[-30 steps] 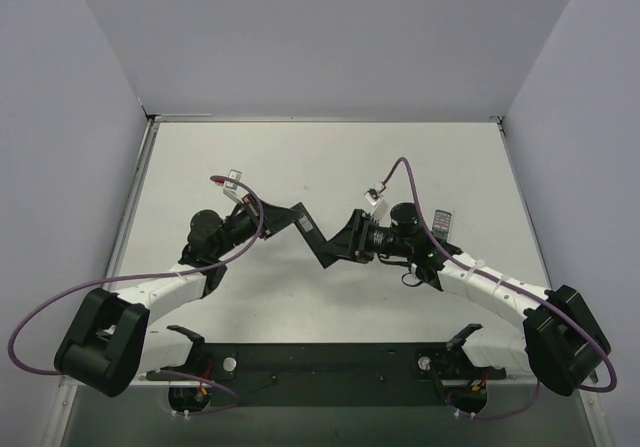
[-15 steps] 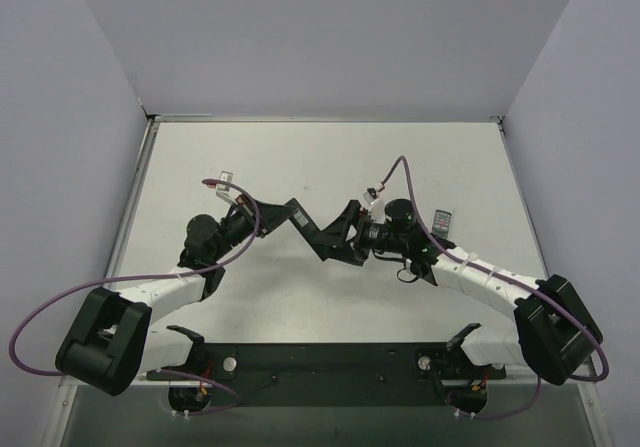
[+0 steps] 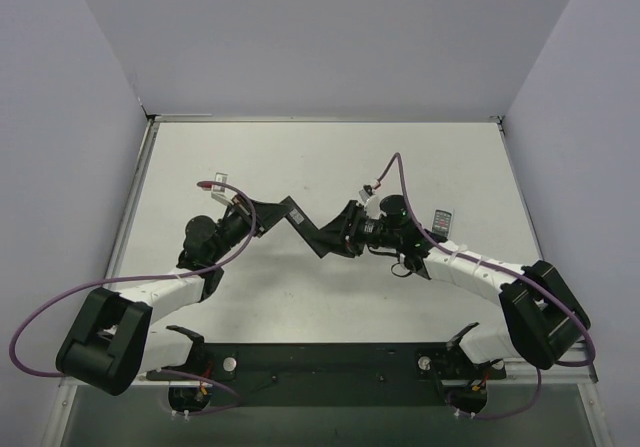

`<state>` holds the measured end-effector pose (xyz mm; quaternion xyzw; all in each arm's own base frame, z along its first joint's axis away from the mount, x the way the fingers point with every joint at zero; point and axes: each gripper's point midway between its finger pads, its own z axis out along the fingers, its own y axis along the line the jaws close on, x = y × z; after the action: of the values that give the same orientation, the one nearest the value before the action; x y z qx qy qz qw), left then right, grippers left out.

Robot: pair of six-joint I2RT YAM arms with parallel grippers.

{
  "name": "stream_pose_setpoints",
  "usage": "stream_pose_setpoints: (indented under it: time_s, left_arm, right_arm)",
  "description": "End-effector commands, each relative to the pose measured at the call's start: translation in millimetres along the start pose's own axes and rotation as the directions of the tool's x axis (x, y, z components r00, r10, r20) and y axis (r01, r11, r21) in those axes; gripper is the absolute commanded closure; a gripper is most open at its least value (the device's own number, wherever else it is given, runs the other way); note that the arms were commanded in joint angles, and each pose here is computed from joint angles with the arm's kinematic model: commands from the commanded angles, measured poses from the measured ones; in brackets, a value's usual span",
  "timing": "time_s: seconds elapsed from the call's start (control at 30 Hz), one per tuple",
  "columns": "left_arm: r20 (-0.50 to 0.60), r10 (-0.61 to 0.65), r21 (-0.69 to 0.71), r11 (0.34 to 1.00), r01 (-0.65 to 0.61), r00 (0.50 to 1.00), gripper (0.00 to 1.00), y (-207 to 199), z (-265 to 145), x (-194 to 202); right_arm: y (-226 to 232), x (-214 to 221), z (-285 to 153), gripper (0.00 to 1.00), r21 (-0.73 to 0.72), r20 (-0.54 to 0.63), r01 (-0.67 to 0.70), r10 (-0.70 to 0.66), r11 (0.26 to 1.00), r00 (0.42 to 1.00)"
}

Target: Unload the batteries from the remote control

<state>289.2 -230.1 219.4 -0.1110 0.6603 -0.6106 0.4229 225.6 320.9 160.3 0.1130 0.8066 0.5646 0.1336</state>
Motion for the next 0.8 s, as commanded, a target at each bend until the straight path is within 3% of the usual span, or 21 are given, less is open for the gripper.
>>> stream_pose_setpoints:
  time_s: [0.0, 0.2, 0.43, 0.57, 0.77]
  left_arm:
    - [0.032, 0.062, 0.102, 0.993, -0.065, 0.998, 1.0, -28, 2, -9]
    - [0.065, 0.084, 0.072, 0.993, -0.089, 0.994, 1.0, -26, 0, -16]
    - [0.08, 0.085, 0.048, 0.995, -0.089, 0.993, 1.0, -21, -2, -22]
    - [0.082, 0.065, 0.051, 0.996, -0.069, 0.995, 1.0, -23, 0, -24]
    - [0.077, 0.045, 0.049, 0.998, -0.049, 0.996, 1.0, -22, -1, -22]
  right_arm:
    - [4, -5, 0, 0.71, -0.031, 0.023, 0.028, -0.027, 0.999, 0.999]
    - [-19, 8, -8, 0.77, -0.005, -0.002, 0.045, -0.045, 0.999, 0.999]
    - [-45, 19, -19, 0.73, 0.026, -0.009, 0.049, -0.049, 0.998, 0.999]
    - [-45, 22, -24, 0.77, -0.006, -0.011, 0.061, -0.062, 0.998, 0.998]
    - [-43, 22, -26, 0.7, -0.012, -0.014, 0.071, -0.072, 0.997, 0.997]
